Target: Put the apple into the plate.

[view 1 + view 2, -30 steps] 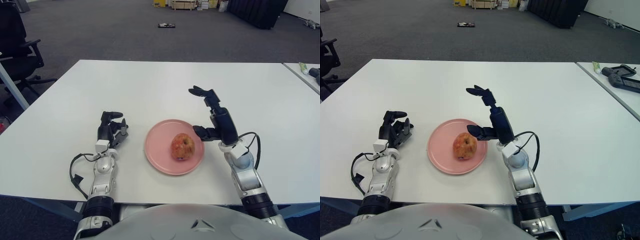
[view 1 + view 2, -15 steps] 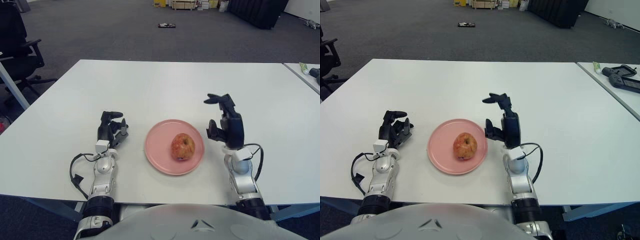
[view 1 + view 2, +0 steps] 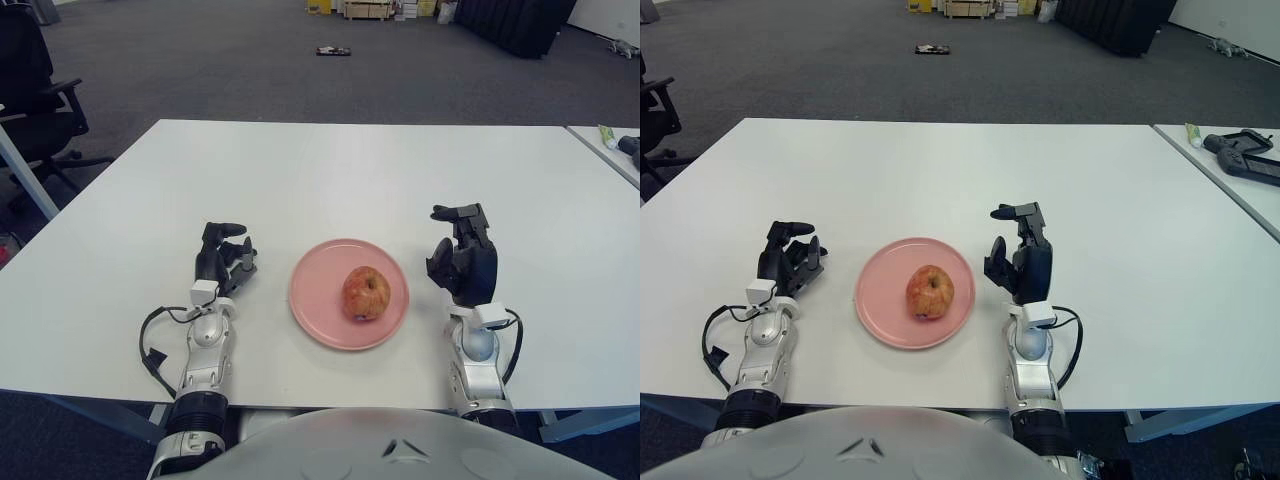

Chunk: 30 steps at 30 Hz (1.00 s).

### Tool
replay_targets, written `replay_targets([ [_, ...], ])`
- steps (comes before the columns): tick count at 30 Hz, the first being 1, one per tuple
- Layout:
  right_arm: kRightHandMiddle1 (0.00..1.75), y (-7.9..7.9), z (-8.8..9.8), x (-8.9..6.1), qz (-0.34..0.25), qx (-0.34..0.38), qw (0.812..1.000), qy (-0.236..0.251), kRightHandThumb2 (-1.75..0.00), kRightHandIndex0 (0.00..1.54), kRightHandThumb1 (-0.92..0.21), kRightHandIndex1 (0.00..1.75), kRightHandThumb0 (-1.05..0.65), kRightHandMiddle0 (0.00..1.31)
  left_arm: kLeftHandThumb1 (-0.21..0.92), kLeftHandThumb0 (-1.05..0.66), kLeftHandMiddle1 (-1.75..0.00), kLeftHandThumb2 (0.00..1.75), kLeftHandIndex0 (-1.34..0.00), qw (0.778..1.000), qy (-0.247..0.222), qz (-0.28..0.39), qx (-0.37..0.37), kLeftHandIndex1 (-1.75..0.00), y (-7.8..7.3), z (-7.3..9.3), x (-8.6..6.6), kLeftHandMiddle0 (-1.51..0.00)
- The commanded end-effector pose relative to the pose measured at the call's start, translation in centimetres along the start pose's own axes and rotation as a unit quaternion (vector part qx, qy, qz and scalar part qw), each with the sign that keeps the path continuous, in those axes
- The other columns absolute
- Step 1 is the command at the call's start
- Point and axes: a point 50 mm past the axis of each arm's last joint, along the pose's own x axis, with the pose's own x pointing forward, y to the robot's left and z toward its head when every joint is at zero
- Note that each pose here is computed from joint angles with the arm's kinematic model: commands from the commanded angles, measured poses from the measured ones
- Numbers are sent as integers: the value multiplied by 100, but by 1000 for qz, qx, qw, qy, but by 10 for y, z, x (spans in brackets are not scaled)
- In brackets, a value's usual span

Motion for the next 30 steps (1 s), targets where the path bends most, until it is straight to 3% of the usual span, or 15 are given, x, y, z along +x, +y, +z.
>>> replay_targets([
  [1,174,-5,-8,0,-10,-25,999,33,-72,52,-80,120,-39,27,73,-37,-160,80,-31,1000,21,-5,-3,-175,-1,-8,-3,-55],
  [8,175,-14,-29,0,24,-54,992,113,-75,54,-76,121,-37,29,73,-37,-160,79,-31,1000,22,-7,-8,-175,-2,-9,-3,-54],
  [30,175,-16,-50,-8,58,-36,974,215,-90,55,-65,121,-38,35,75,-37,-158,78,-30,1000,24,-11,-5,-175,-4,-9,-4,-54],
])
